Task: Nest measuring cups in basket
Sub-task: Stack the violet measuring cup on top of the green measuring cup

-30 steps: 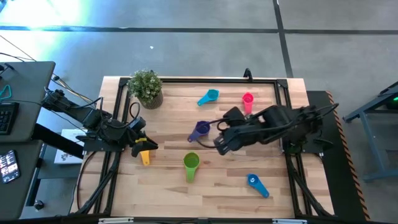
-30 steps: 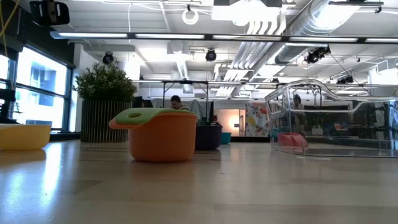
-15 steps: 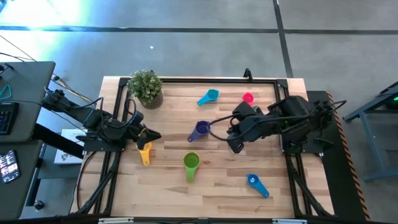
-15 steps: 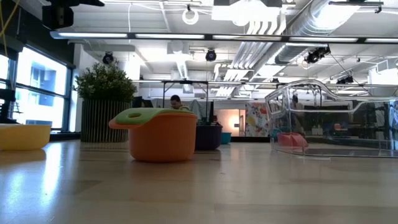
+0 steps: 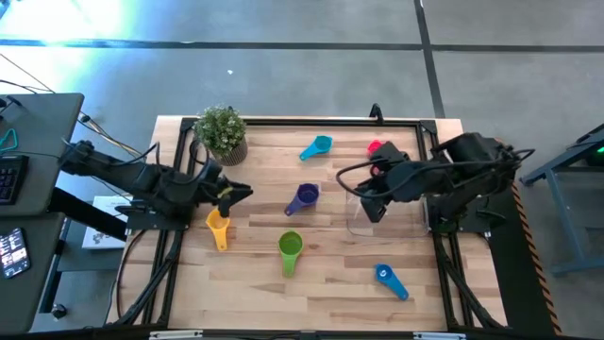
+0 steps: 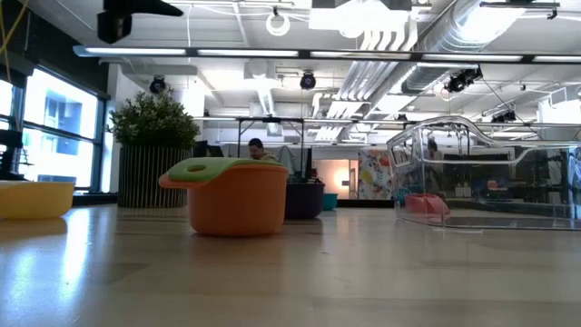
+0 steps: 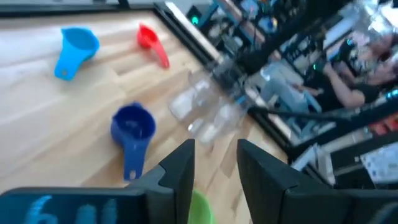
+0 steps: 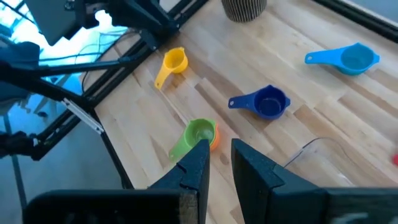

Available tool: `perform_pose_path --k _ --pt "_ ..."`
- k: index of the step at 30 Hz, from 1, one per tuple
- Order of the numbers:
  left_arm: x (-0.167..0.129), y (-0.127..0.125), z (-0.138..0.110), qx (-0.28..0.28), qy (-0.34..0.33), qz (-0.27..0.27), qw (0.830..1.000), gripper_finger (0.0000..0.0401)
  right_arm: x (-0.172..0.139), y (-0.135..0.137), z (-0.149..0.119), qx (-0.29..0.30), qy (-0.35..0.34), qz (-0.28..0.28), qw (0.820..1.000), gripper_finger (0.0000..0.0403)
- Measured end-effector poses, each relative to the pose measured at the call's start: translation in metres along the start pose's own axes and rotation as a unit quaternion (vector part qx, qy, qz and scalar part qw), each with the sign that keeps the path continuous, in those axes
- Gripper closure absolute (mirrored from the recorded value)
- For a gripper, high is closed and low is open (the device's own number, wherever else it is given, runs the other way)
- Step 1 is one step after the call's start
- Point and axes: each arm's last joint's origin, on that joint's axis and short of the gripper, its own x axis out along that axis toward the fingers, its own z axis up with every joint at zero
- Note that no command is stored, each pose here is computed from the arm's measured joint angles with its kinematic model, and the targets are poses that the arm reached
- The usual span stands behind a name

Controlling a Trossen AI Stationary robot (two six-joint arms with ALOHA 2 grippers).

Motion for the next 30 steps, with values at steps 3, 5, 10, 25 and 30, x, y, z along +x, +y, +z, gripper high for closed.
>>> perform_pose_path --k 3,5,10,25,30 --pt "0.008 0.002 0.008 -0.028 -0.029 0.009 0.999 0.0276 -0.003 -0.002 0.001 0.002 -0.01 -0.002 1.0 0.0343" --pt "0.014 0.005 0.013 -0.039 -0.045 0.023 0.998 0.0275 -0.004 -0.003 0.001 0.004 -0.013 -0.003 1.0 0.0343" --pt "0.031 0.014 0.024 -0.043 -0.054 0.041 0.997 0.028 -0.008 -0.005 0.003 0.02 -0.036 -0.012 0.999 0.0343" --pt "0.103 0.059 0.046 -0.078 0.05 0.016 0.996 0.0284 -0.007 -0.018 0.017 0.064 -0.094 -0.052 0.992 0.0343" --pt "0.12 0.061 0.062 -0.06 0.065 0.008 0.996 0.0284 -0.005 -0.022 0.022 0.073 -0.097 -0.06 0.991 0.0343"
